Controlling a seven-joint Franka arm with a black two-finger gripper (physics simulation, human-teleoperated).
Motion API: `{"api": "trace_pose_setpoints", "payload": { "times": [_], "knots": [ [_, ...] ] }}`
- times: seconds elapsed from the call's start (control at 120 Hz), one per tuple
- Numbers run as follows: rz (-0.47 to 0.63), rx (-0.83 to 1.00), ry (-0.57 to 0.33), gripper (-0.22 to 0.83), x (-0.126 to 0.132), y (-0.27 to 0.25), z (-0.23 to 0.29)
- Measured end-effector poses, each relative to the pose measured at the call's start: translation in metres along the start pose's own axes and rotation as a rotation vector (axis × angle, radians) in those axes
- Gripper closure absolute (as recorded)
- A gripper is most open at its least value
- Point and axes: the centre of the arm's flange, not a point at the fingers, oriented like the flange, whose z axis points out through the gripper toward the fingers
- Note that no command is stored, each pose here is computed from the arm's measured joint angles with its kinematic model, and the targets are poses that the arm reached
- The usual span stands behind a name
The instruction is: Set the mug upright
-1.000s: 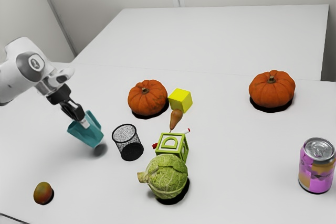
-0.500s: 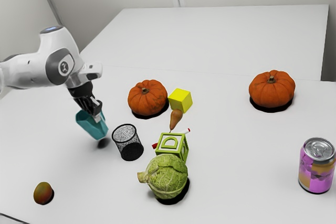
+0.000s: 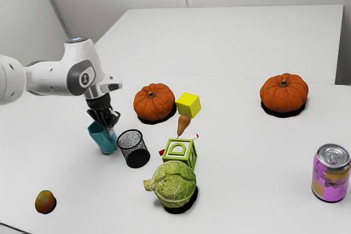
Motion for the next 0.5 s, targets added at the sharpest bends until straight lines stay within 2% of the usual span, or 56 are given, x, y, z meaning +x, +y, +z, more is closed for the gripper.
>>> {"api": "trace_pose_setpoints", "payload": {
  "times": [0.042,0.175,0.258,0.408,0.5],
  "knots": [
    [-0.011,-0.002,-0.005,0.72,0.001,0.0,0.004],
    [-0.051,-0.004,-0.002,0.42,0.0,-0.006,0.005],
    [-0.066,0.002,0.021,0.28,-0.002,-0.006,-0.009],
    [-0.079,0.025,0.106,0.14,-0.012,0.003,-0.067],
    [-0.068,0.03,0.16,0.09,-0.003,0.015,-0.119]
  ]
}}
